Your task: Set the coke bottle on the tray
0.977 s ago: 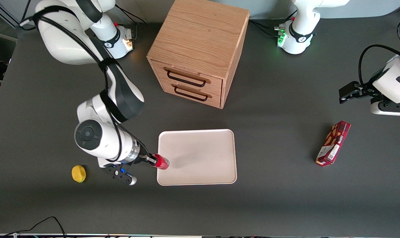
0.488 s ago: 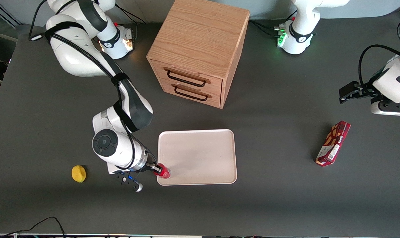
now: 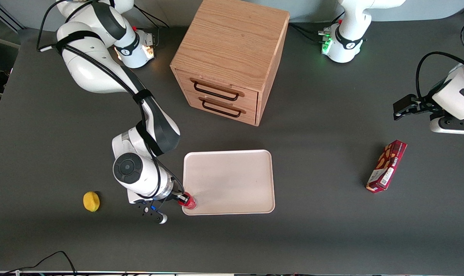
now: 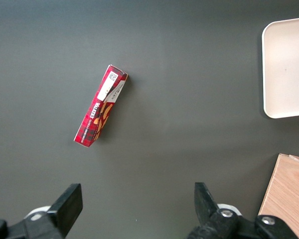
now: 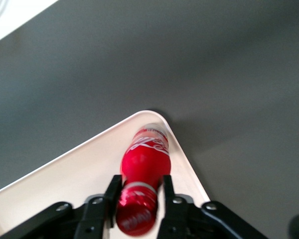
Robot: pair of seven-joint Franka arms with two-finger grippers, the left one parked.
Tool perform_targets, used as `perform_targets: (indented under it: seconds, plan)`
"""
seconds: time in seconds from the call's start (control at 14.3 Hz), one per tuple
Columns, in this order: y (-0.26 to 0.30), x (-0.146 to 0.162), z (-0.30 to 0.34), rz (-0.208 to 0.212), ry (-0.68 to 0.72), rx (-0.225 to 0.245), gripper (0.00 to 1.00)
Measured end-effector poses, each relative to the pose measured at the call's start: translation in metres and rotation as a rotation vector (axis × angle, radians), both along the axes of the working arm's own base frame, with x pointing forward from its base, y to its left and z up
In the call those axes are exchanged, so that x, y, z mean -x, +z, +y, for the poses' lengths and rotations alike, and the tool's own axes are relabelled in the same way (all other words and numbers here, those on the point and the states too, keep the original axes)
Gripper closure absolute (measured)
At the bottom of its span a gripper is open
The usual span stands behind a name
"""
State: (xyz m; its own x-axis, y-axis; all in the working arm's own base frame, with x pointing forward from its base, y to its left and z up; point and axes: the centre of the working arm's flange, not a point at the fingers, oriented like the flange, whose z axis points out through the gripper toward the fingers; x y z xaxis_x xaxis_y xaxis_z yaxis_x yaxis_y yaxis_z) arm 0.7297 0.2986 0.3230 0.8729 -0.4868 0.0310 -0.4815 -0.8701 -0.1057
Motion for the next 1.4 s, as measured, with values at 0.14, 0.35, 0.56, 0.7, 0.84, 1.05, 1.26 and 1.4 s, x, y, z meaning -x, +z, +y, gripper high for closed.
perform_targets:
  seconds: [0.14,0.35,0.56,0.7,0.84,1.05,1.26,1.4]
  plan:
    - [0.012,-0.002,-0.001,-0.011,-0.003,-0.005,0.34]
    - [0.056,0.007,0.0,0.014,0.009,-0.004,0.04]
    - [0.156,0.039,-0.013,0.054,0.057,0.023,0.0]
    - [0.232,0.075,-0.042,0.102,0.132,0.076,0.0]
    - [0.296,0.112,-0.076,0.12,0.215,0.094,0.0]
    - [0.342,0.166,-0.136,0.135,0.29,0.082,0.0]
    - [0.339,0.217,-0.195,0.123,0.299,0.088,0.0]
    - [0.318,0.248,-0.216,0.103,0.292,0.096,0.0]
